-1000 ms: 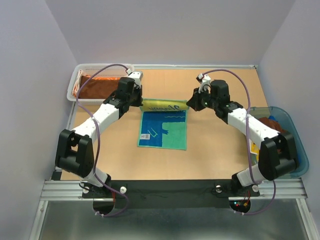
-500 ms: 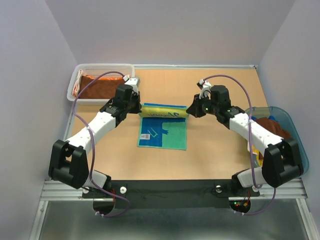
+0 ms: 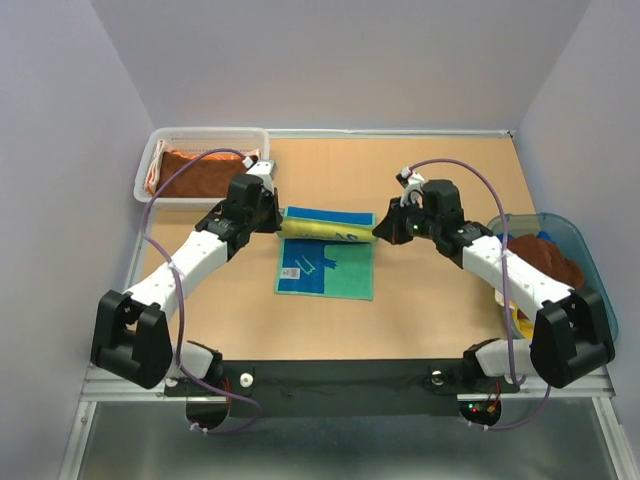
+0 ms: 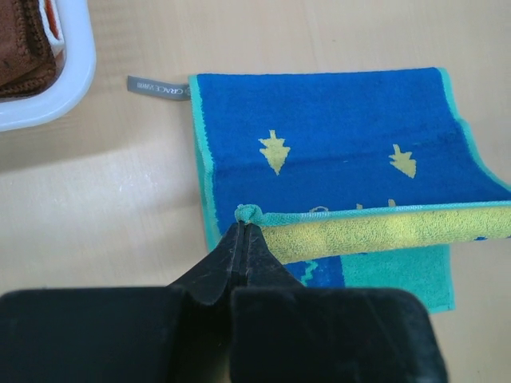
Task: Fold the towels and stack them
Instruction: Fold the towel
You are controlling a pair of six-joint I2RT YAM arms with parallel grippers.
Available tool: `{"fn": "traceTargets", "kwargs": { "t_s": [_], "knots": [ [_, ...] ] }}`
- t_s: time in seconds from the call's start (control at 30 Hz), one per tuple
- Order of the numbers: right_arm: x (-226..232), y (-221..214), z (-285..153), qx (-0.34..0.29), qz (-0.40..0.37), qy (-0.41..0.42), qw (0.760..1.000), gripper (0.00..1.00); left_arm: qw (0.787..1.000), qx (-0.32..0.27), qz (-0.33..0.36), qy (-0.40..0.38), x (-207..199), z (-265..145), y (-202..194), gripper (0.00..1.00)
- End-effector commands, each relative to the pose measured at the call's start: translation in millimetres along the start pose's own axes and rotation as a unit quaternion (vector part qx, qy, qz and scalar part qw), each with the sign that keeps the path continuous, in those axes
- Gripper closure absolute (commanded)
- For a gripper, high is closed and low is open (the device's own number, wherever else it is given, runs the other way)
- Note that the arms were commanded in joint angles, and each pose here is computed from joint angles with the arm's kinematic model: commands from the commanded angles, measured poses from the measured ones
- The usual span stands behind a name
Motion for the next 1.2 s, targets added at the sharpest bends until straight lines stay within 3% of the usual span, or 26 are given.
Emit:
{"fn": "traceTargets", "kwargs": {
  "t_s": [0.0,0.7,1.03,1.17],
  "knots": [
    [-14.0,-13.9,-10.9,0.014,0.018,-0.044,0.999,0.99,0.997,-0.003,-0.001,0.075,30.8,-7.2,-5.7,1.00],
    [-25.8,-67.2,2.3,0.089,0.065,-0.053,0.992,0.99,0.993,0.057,0.004,0.102,43.3,13.5,-44.3,1.00],
    [-27.4,-65.3,2.7,0.086,0.069,-0.060,0.992,0.99,0.994,0.007,0.024,0.109,36.1,4.3,4.0,1.00],
    [-27.5,-67.7,2.9,0.089,0.069,-0.060,0.992,1.00,0.994,0.009,0.029,0.108,35.9,0.5,1.9,1.00]
  ]
}}
Point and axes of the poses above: each gripper's point midway between its finger pads, its own z axis out along the fingers, its own x axis along the line the jaws close on, y = z × x, the point moved 3 cm from there along -z, back along the fingers, and after that the axes turned 2 degrees about -z, right-handed, at the moved point
